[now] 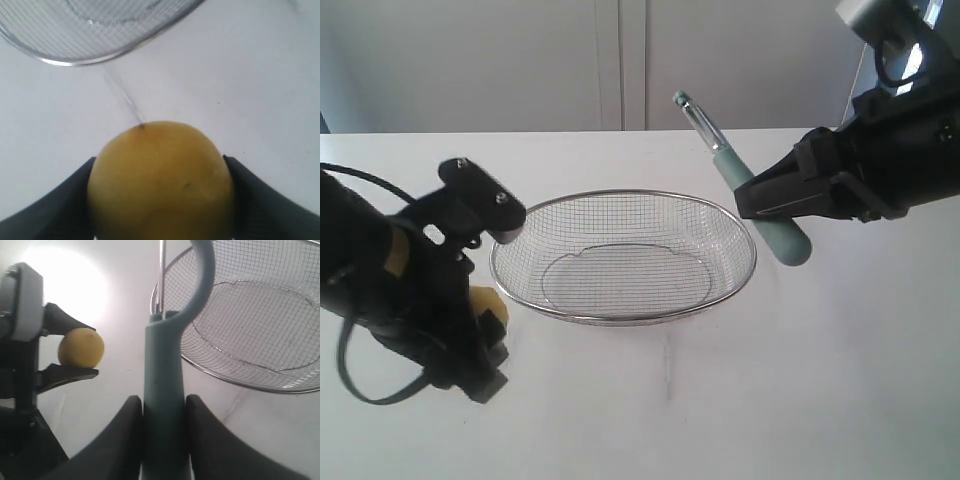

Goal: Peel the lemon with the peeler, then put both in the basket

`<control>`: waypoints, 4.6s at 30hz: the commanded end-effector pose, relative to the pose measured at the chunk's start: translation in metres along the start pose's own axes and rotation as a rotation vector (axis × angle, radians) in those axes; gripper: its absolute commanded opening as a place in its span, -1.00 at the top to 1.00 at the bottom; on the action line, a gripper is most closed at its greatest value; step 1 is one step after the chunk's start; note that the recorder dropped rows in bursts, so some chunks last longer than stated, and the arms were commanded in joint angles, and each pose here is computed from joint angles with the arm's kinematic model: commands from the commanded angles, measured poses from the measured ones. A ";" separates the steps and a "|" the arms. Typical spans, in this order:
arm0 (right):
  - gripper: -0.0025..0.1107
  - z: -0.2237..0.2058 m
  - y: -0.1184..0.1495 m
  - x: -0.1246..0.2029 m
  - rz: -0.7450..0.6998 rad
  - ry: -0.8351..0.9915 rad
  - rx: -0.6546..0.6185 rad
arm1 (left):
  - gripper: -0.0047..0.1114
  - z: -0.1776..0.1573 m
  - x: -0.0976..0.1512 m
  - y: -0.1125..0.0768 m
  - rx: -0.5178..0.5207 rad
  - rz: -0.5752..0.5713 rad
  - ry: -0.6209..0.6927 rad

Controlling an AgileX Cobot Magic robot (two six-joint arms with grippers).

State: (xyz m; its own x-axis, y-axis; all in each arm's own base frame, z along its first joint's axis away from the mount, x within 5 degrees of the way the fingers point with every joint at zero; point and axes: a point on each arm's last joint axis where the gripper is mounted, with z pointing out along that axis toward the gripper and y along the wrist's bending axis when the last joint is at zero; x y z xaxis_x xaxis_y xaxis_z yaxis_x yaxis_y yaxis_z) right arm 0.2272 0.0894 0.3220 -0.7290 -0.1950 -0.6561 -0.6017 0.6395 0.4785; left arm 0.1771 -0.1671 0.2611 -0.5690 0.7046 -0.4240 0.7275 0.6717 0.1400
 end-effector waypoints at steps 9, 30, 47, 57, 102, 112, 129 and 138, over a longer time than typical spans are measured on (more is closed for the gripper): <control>0.96 0.003 -0.004 0.003 0.007 -0.032 0.032 | 0.92 -0.098 0.038 -0.001 -0.034 0.323 -0.503; 0.96 0.126 0.012 0.030 -0.057 0.275 -0.162 | 0.92 -0.044 0.044 -0.007 -0.146 0.448 -0.675; 0.96 0.144 0.041 0.039 -0.091 0.313 -0.233 | 0.92 -0.038 0.041 -0.008 -0.124 0.408 -0.674; 0.96 0.144 0.040 0.039 -0.092 0.303 -0.222 | 0.92 -0.019 0.033 -0.010 -0.094 0.388 -0.632; 0.96 0.108 0.055 0.023 -0.222 0.171 -0.157 | 0.92 -0.017 0.035 -0.010 -0.083 0.369 -0.609; 0.96 0.052 0.072 0.013 -0.335 0.033 -0.009 | 0.92 -0.017 0.035 -0.010 -0.083 0.369 -0.609; 0.96 0.072 0.013 0.021 -0.118 0.092 0.269 | 0.92 -0.017 0.034 -0.010 -0.083 0.369 -0.612; 0.96 0.115 0.004 0.033 0.018 0.205 0.111 | 0.92 -0.018 0.034 -0.010 -0.084 0.369 -0.614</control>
State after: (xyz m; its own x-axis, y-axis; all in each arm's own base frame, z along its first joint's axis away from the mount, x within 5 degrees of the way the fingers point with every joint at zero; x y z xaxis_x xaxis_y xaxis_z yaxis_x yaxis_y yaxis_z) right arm 0.2383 0.1661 0.2395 -0.7923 -0.3256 -0.5159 -0.5477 0.7522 0.3664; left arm 0.1442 -0.1459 0.2598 0.0493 0.6663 -0.7441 0.7866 0.4332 0.4400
